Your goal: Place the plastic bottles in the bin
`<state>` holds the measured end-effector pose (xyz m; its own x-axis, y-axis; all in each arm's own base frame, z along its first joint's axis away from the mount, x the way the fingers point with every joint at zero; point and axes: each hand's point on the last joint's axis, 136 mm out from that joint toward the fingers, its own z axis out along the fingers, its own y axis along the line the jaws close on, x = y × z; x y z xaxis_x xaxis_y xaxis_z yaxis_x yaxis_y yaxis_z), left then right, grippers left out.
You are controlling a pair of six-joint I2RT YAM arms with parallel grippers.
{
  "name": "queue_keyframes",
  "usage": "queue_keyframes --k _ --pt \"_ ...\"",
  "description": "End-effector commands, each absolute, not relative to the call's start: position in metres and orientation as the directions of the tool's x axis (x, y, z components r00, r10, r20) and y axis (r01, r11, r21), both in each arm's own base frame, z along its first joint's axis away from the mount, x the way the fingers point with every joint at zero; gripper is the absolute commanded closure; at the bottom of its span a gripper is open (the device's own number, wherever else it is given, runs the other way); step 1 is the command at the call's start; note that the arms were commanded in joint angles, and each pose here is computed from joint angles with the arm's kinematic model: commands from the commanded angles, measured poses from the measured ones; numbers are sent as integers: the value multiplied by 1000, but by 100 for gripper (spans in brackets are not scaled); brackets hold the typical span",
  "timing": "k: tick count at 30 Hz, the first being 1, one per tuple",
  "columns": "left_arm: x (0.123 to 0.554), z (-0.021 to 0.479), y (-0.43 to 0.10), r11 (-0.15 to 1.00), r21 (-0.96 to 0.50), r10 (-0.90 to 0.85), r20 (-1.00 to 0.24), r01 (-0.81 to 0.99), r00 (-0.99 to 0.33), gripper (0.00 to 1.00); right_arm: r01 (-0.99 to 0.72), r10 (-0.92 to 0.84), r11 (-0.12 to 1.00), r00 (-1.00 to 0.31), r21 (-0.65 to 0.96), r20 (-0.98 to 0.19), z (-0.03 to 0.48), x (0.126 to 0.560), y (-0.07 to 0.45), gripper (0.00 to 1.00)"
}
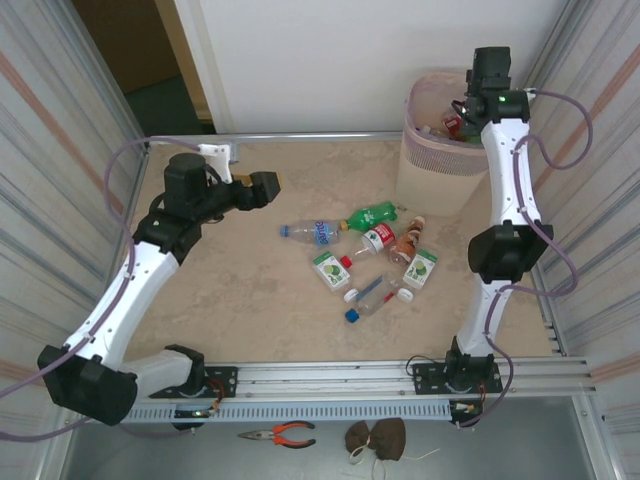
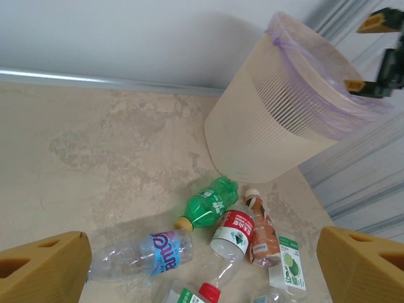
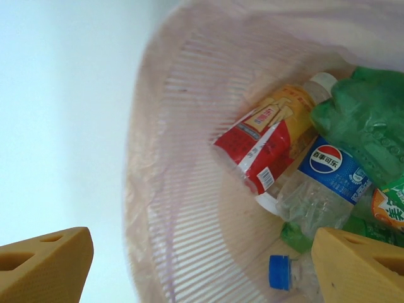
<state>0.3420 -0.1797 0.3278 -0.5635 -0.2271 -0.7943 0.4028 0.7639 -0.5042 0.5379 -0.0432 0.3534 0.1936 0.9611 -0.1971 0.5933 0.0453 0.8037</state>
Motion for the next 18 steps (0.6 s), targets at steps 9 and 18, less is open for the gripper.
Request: queue_keyframes --k 9,18 --pt "357 257 -165 747 -663 -451 -563 51 -692 13 474 806 557 -110 682 -582 430 492 -31 14" --pt "357 187 -151 673 -638 -664 -298 -374 -686 19 485 758 600 -90 636 -646 422 434 -52 13"
